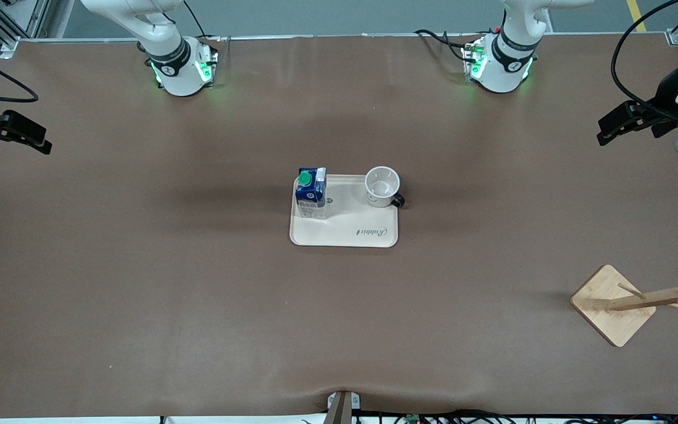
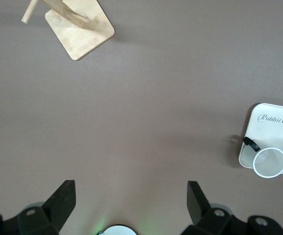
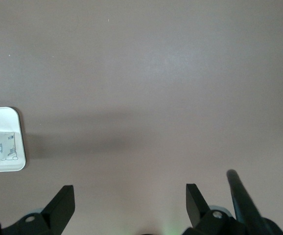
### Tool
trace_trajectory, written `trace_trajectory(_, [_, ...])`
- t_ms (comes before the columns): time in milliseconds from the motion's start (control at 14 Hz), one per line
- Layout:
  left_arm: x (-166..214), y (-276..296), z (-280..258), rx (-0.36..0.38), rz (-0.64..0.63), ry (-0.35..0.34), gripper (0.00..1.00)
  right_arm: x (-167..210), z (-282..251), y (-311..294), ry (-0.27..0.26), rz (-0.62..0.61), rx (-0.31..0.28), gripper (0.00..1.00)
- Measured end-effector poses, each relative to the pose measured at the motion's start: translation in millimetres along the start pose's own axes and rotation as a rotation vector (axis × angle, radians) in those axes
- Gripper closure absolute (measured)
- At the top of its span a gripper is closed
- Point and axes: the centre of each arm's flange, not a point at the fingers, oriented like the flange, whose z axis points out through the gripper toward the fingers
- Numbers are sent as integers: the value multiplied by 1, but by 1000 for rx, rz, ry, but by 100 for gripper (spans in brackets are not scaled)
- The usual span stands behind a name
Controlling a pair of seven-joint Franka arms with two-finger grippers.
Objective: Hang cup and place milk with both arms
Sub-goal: 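Move the left gripper from rest toward the white mug on the tray, then lower the left gripper onto the white mug rim and close it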
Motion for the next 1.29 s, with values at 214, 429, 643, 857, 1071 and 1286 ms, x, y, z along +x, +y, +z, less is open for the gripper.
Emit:
trace_trajectory(214, [-1, 2, 0, 4, 5, -5, 0, 0, 0, 0, -1, 1, 0, 0])
trace_trajectory(429, [-1, 10, 2, 62, 14, 3, 0, 2, 3, 2, -5, 5, 0, 0])
trace_trajectory(643, [-1, 29, 14, 75, 27, -16, 0, 5, 8, 4, -14, 9, -2, 0])
trace_trajectory(857, [-2, 63, 40, 91, -33, -60, 0, 7, 11, 4, -19, 9, -2, 0])
trace_trajectory(1071, [-14, 109, 75, 105, -81, -80, 0, 7, 10, 4, -18, 9, -2, 0])
trace_trajectory(1286, [-25, 140, 109, 76, -128, -103, 0, 7, 10, 4, -18, 9, -2, 0])
